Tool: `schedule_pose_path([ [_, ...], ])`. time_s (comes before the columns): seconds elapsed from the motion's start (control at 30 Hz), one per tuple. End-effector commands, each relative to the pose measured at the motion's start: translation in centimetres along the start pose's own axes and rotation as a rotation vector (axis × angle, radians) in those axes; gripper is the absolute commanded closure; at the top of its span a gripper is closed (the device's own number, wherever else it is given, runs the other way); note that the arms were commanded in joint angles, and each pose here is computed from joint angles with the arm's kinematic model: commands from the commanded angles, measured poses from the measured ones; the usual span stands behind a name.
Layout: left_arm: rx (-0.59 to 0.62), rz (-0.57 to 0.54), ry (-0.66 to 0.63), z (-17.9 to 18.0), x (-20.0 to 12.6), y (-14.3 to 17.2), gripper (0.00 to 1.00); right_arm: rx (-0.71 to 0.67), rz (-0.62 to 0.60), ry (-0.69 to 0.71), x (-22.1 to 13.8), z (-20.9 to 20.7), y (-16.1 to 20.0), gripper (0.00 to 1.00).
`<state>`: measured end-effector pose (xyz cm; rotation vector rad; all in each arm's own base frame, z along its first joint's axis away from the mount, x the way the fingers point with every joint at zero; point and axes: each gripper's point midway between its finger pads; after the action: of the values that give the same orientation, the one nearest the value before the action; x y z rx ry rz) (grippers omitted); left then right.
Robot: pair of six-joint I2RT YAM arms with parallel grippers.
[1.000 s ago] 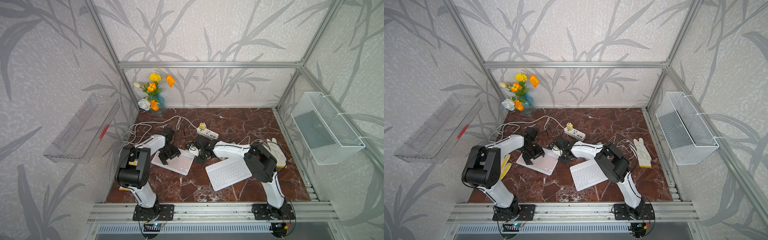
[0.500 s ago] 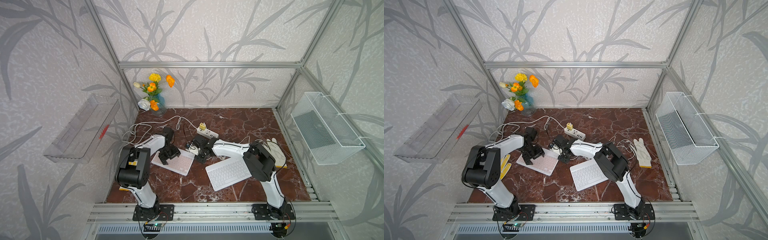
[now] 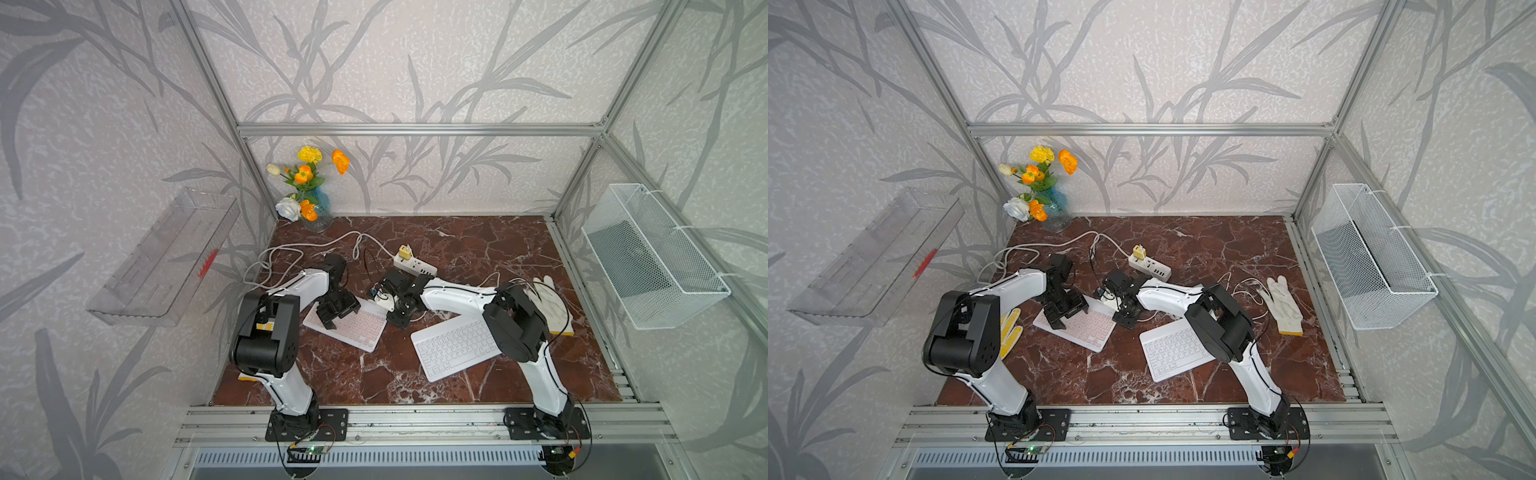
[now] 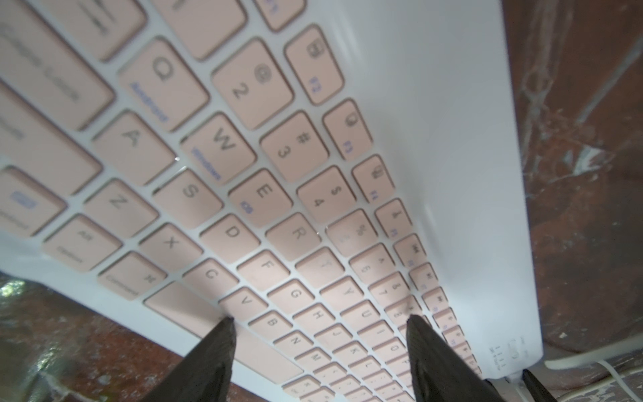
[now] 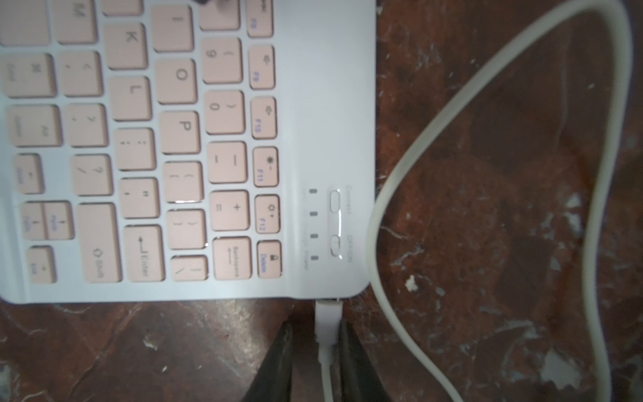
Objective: Unplug the wireless keyboard
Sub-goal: Remove the power cord from the keyboard.
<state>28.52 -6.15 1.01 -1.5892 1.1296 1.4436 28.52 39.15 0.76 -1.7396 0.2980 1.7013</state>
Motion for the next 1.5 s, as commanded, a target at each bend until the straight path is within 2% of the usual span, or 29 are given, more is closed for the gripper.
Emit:
schedule_pose_path([
  [0.0,0.024,0.074,0.045,0.6,7.6,1.3,0.24,0.052,0.477,0.016,5.1,-0.3,12.9,0.74],
  [0.1,0.025,0.072,0.058,0.4,7.5,1.3,0.24,0.076,0.483,0.05,5.8,-0.8,12.1,0.69],
  [0.23,0.024,0.073,0.065,0.3,7.4,1.4,0.24,0.119,0.493,0.062,6.5,-0.9,11.7,0.69],
  [0.3,0.024,0.069,0.07,0.2,7.3,1.4,0.24,0.125,0.517,0.084,6.9,-1.3,12.4,0.75],
  [0.43,0.026,0.067,0.082,0.0,7.1,1.3,0.24,0.118,0.543,0.152,7.6,-2.4,14.2,0.94],
  [0.63,0.027,0.069,0.087,-0.1,7.2,1.3,0.24,0.117,0.447,0.17,6.4,-3.0,12.0,1.0],
  [0.7,0.026,0.073,0.081,0.1,7.3,1.3,0.24,0.072,0.426,0.114,5.9,-2.0,11.3,1.0],
  [0.83,0.021,0.077,0.074,0.4,7.5,1.4,0.24,-0.066,0.433,0.106,5.4,-1.2,11.7,1.0],
  [1.03,0.022,0.078,0.074,0.4,7.5,1.4,0.24,-0.089,0.399,0.127,4.7,-1.8,11.5,1.0],
  [1.1,0.02,0.079,0.072,0.5,7.4,1.4,0.24,-0.047,0.429,0.137,4.3,-1.9,11.4,1.0],
  [1.23,0.018,0.074,0.073,0.5,7.3,1.3,0.24,0.244,0.469,0.016,3.8,-0.5,11.2,1.0],
  [1.3,0.017,0.072,0.074,0.5,7.3,1.3,0.24,0.338,0.485,-0.02,3.8,0.3,11.5,1.0],
  [1.37,0.018,0.07,0.076,0.4,7.3,1.2,0.24,0.366,0.503,-0.018,3.9,1.0,12.1,1.0],
  [1.47,0.02,0.072,0.074,0.5,7.3,1.2,0.24,0.329,0.51,0.038,4.0,0.6,12.7,1.0],
])
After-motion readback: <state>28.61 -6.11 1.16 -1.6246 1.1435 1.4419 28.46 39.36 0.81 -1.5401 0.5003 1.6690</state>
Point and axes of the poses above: each gripper's point midway between its finger pads, its own x axis out along the fingers, its own z axis along the line the jaws close on, y = z × x, and after that the axes turned 14 degrees about x, right-handed
